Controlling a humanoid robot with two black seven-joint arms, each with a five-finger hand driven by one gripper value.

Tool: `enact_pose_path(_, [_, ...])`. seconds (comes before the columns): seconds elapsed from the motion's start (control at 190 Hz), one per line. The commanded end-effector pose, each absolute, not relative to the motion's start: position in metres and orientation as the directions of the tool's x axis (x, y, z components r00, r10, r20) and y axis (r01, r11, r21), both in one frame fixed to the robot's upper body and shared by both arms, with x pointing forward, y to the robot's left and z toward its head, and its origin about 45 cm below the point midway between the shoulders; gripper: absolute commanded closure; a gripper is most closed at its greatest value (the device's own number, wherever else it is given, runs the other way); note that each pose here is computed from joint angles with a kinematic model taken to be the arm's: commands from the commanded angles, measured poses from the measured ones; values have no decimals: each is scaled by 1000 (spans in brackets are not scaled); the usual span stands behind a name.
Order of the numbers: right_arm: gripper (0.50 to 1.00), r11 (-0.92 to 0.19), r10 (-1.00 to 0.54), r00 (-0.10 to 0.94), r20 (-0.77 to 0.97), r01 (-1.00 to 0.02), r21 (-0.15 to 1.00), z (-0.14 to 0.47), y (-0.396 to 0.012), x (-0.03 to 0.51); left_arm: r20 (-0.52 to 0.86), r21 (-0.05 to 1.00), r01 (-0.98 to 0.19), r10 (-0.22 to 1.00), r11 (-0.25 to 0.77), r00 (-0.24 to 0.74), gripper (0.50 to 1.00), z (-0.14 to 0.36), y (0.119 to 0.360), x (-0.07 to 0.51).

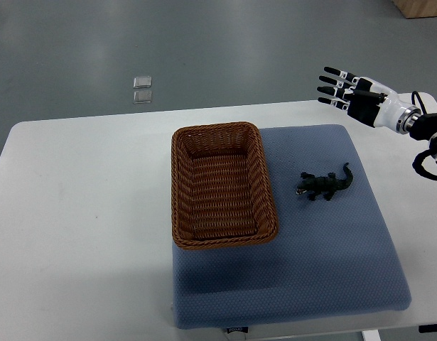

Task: Place crocodile in brown basket with right hand

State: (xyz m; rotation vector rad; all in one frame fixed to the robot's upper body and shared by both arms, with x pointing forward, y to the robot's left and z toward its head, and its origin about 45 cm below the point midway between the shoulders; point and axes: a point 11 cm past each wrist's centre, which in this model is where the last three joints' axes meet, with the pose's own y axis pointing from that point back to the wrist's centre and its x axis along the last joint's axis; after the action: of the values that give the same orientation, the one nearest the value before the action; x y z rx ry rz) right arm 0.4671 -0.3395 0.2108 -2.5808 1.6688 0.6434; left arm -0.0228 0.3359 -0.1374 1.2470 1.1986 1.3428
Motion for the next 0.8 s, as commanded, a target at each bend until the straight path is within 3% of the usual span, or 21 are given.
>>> enact_pose_path(0.0, [572, -460, -869, 392, -303, -865, 202, 213, -337, 466, 106, 994, -7, 992, -107, -67, 500, -137, 336, -23])
enact_pose_path(0.573, [574, -542, -813, 558, 166, -830, 135, 239, -349, 463, 106, 994, -7, 992, -107, -67, 500, -137, 336, -23])
enact_pose_path(0.794, [574, -655, -662, 660, 355, -740, 156, 254, -329, 459, 106, 994, -7, 992, -107, -67, 500, -137, 336, -23])
